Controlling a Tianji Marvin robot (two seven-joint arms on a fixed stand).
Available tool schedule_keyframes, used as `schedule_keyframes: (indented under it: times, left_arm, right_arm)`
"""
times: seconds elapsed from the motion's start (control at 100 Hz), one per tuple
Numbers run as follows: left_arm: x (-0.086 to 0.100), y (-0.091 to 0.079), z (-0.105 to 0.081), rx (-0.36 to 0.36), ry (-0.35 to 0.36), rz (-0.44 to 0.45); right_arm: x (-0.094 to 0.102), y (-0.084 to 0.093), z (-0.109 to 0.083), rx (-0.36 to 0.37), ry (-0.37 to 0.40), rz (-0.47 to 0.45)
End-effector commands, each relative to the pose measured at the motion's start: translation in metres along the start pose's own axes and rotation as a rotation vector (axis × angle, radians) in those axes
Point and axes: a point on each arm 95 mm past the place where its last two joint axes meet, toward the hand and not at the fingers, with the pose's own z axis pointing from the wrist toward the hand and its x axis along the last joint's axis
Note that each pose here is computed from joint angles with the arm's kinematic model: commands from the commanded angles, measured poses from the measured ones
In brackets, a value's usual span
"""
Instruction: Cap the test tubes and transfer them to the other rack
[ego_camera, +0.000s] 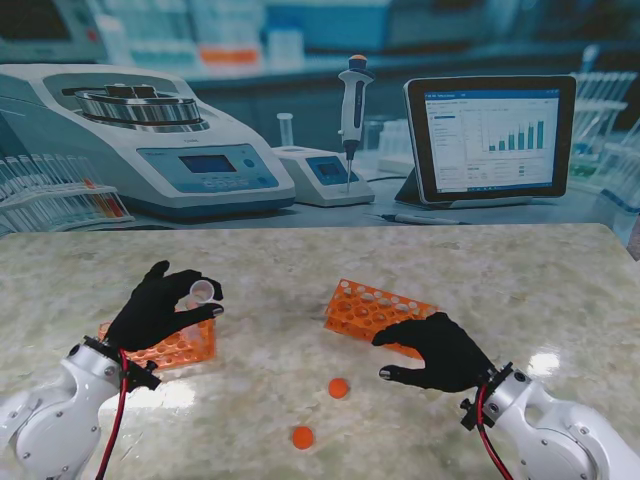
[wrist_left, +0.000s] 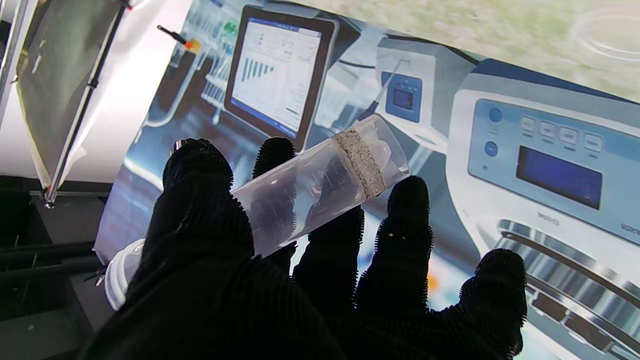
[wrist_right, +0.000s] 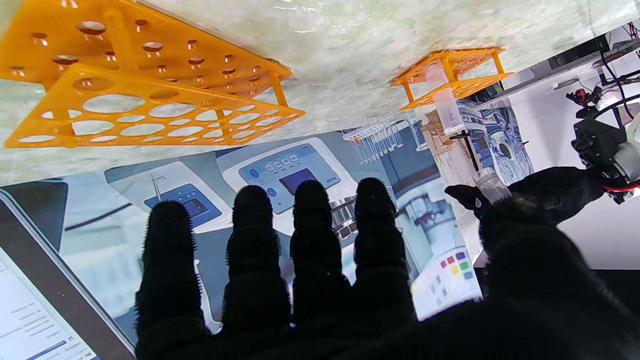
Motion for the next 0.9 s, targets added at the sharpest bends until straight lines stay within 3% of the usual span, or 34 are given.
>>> schedule_keyframes:
  times: [0.0, 0.56, 0.89]
  left_arm:
    - [0.010, 0.000, 0.007, 0.005, 0.021, -0.013]
    - [0.042, 0.028, 0.042, -0.046, 0.081, -0.165]
    - [0.047, 0.045, 0.056, -0.048, 0.091, -0.248]
  right_arm:
    - [0.002, -0.002, -0.002, 0.002, 0.000, 0.006]
    - [-0.001, -0.002, -0.003, -0.003, -0.003, 0.010]
    - [-0.001, -0.001, -0.004, -0.006, -0.002, 0.009]
